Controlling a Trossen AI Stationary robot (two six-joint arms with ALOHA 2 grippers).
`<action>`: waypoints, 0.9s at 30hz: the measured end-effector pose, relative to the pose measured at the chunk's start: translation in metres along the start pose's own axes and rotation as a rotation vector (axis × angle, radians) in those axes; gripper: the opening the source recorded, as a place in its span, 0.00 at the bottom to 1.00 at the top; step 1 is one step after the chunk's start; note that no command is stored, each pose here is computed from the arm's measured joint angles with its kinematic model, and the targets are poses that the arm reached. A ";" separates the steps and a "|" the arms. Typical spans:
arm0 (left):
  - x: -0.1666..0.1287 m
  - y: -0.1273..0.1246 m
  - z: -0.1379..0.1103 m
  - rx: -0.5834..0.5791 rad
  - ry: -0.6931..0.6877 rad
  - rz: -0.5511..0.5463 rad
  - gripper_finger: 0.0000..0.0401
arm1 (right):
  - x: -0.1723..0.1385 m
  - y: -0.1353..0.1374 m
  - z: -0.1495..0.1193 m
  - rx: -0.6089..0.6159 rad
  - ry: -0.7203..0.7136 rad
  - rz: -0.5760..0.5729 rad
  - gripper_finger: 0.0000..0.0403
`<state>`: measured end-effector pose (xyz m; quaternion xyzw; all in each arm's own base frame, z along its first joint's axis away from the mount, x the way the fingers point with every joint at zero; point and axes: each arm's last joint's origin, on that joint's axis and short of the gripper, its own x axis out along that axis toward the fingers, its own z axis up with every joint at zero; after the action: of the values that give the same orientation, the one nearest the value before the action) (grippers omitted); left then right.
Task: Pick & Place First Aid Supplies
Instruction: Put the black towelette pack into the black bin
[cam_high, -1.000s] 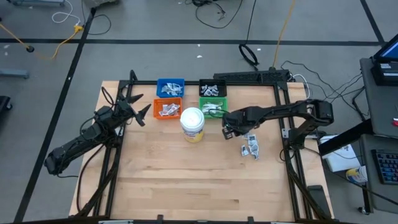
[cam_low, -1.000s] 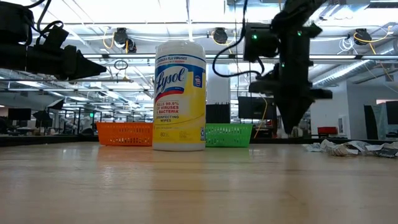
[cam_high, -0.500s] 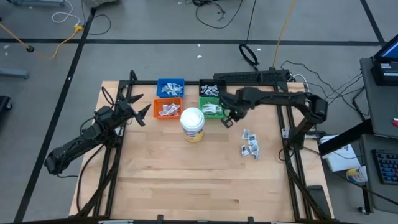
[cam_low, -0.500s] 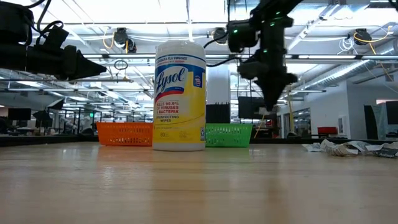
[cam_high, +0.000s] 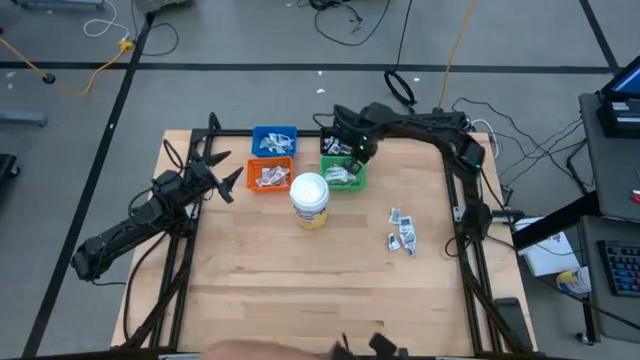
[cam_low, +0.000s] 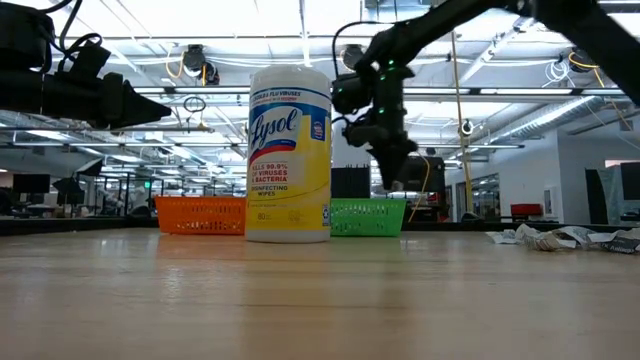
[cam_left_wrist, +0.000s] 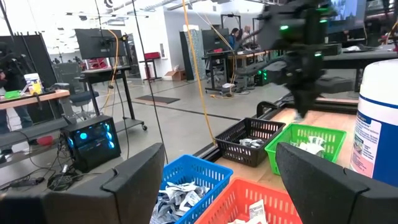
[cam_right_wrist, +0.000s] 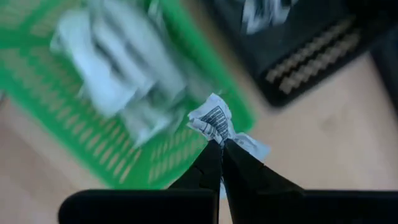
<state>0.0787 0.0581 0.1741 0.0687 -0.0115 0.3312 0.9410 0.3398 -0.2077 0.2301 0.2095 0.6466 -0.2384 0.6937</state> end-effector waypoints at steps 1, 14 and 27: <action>0.000 0.000 0.000 0.000 0.000 0.000 0.77 | 0.001 -0.003 0.007 -0.013 -0.008 0.000 0.00; 0.000 0.000 0.000 0.000 0.000 0.000 0.77 | 0.030 -0.033 0.063 -0.069 -0.051 -0.010 0.00; 0.000 0.000 0.000 0.000 0.000 0.000 0.77 | 0.038 -0.037 0.067 -0.058 -0.060 -0.009 0.22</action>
<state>0.0787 0.0581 0.1740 0.0686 -0.0114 0.3311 0.9410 0.3728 -0.2793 0.1976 0.1790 0.6331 -0.2290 0.7174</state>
